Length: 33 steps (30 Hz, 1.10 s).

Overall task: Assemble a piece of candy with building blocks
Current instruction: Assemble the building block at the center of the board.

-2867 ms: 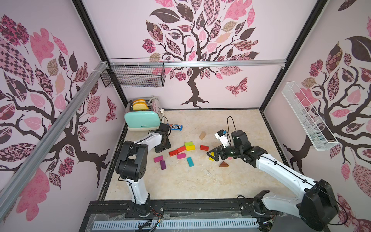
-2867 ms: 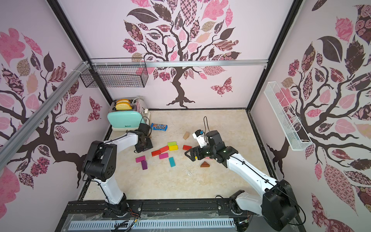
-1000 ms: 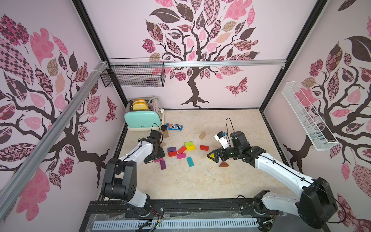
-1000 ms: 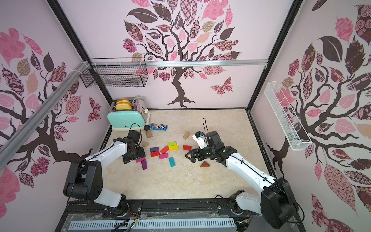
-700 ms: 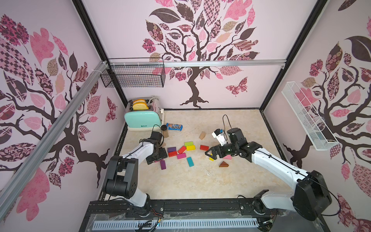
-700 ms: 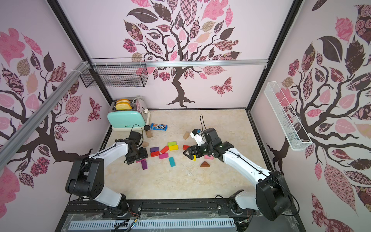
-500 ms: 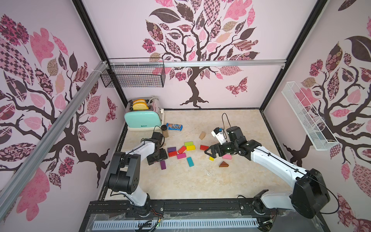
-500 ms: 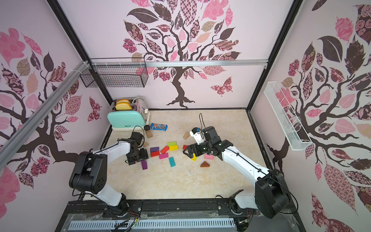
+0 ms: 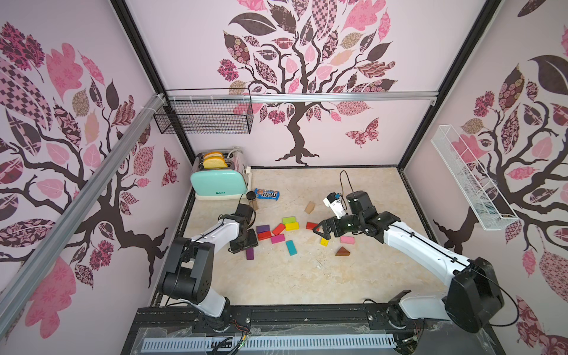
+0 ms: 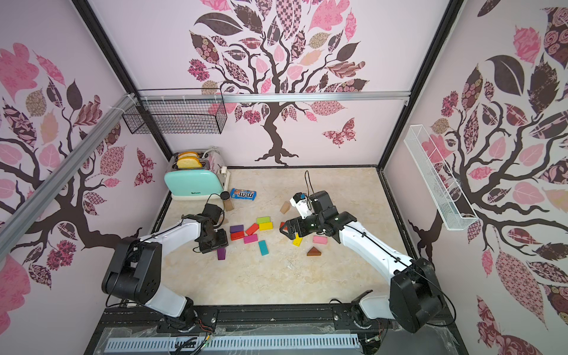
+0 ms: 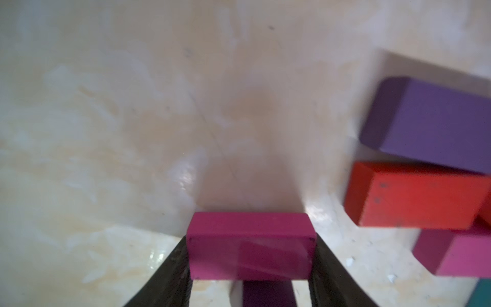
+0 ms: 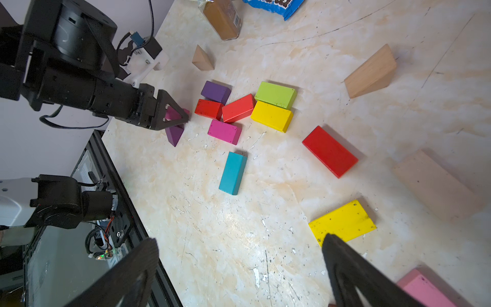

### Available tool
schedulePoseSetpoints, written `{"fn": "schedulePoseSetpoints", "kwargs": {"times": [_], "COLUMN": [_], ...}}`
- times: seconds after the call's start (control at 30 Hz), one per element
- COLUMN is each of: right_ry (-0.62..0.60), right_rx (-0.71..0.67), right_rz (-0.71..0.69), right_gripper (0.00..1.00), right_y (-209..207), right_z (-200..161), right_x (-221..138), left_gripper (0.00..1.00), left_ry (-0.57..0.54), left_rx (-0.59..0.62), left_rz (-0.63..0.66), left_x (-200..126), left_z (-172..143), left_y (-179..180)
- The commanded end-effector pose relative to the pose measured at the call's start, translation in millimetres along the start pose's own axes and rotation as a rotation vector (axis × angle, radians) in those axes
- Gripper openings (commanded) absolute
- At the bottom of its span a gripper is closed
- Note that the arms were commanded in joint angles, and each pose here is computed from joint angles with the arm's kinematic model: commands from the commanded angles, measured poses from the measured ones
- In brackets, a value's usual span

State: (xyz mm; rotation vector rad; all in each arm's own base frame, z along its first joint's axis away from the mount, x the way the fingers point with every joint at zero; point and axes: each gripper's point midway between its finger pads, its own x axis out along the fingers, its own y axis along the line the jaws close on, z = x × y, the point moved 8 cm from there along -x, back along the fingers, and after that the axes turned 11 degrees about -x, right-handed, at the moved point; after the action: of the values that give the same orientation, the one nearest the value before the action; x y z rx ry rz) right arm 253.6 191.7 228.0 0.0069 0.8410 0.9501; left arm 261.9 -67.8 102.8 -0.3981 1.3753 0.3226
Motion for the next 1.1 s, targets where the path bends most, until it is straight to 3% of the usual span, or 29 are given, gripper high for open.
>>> {"fn": "schedulePoseSetpoints", "kwargs": {"times": [0.0, 0.4, 0.8, 0.9, 0.97, 1.07], "right_ry": [-0.016, -0.017, -0.019, -0.017, -0.015, -0.003], "right_rx": [-0.015, -0.007, -0.014, -0.011, -0.015, -0.032], "right_rz": [-0.005, -0.017, -0.028, -0.024, -0.027, -0.049], "right_gripper": [0.99, 0.99, 0.99, 0.99, 0.99, 0.99], "right_y": [1.0, 2.5, 4.1, 4.1, 4.2, 3.1], "right_z": [7.4, 4.2, 6.4, 8.1, 9.0, 11.5], "right_x": [-2.1, -6.8, -11.6, -11.1, -11.5, -13.1], "left_gripper": [0.5, 0.52, 0.55, 0.6, 0.72, 0.8], "left_ry": [0.004, 0.033, -0.004, 0.003, 0.006, 0.006], "left_rx": [0.007, 0.068, 0.053, 0.056, 0.058, 0.057], "left_rz": [-0.037, -0.058, -0.02, -0.035, -0.045, -0.075], "left_x": [-2.4, 22.9, 33.6, 32.7, 29.7, 20.2], "left_z": [-11.0, -27.3, -17.2, -16.1, -17.2, -19.7], "left_y": [-12.0, -47.3, -53.7, -55.5, -55.4, -54.3]}}
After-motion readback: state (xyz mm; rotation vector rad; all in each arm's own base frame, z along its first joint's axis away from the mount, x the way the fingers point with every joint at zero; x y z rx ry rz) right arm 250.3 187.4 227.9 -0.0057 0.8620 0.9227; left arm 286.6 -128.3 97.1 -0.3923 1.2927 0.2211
